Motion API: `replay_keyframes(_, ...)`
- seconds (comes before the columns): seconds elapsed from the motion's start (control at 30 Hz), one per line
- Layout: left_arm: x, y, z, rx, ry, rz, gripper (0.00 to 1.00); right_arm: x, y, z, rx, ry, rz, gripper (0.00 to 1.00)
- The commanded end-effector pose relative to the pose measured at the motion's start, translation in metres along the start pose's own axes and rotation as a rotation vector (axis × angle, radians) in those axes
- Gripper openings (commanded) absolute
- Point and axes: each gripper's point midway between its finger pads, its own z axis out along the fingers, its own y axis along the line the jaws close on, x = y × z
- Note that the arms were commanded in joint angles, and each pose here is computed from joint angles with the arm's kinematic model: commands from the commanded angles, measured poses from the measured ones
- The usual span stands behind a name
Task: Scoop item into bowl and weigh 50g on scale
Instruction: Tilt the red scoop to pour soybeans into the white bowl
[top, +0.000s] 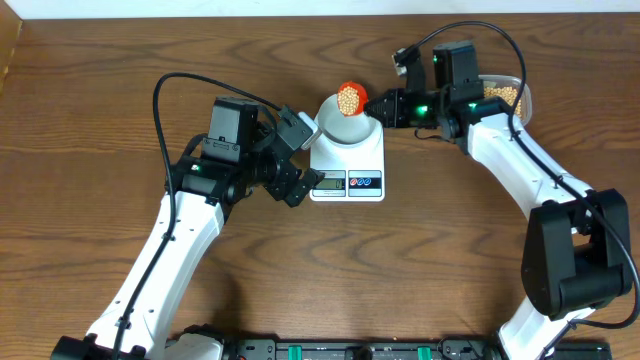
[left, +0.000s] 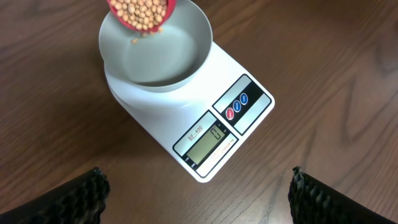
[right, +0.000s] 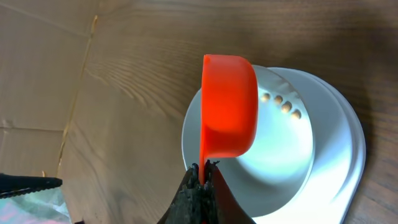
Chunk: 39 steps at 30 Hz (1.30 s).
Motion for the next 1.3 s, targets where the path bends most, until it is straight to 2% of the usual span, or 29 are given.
replay_keyframes(0.0,0.002,-0.002,0.001,0.008,0.004,0.007,0.95,-0.006,0.011,-0.011,0.03,-0.03,-0.014,0.01)
replay_keyframes(0.33,0.002,-0.002,0.001,0.008,0.004,0.007,0.95,-0.009,0.028,-0.026,0.092,-0.066,-0.085,0.02)
replay_keyframes(0.83,0.002,-0.002,0.001,0.008,0.004,0.007,0.95,-0.003,0.023,-0.025,0.156,-0.051,-0.104,0.02)
replay_keyframes(1.27,0.002,-0.002,0.001,0.008,0.004,0.007,0.95,0.006,0.024,-0.015,0.238,-0.03,-0.238,0.02)
